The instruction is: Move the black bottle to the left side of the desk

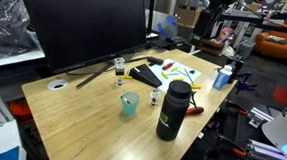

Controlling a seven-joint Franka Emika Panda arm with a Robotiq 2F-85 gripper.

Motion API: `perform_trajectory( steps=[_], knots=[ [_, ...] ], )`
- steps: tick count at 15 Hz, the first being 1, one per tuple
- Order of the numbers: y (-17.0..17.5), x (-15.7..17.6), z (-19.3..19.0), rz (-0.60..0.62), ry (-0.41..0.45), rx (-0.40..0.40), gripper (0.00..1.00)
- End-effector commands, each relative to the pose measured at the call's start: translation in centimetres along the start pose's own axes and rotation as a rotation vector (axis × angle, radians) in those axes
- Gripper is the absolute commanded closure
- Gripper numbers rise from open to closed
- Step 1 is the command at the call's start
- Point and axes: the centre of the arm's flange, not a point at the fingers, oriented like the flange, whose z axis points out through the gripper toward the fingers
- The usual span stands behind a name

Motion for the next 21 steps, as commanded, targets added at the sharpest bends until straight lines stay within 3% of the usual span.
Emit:
perform_trajectory(
  steps=[1, 2, 8, 9, 10, 16, 21],
  knots=[
    [0.0, 0.0, 0.0, 0.000, 0.000, 0.000, 0.00],
    [0.2, -0.3, 0.0, -0.042, 0.003, -0.010, 0.00],
    [-0.6, -0.1, 0.5, -0.297, 0.010, 0.133, 0.00],
    [-0.7, 0.0, 1.2, -0.315, 0.012, 0.149, 0.00],
    [-0.8, -0.3, 0.2, -0.261, 0.009, 0.099, 0.00],
    [-1.0, -0.1, 1.0, -0.297, 0.006, 0.123, 0.00],
    [-1.2, -1.3, 3.7, -0.511, -0.122, 0.260, 0.00]
  ],
)
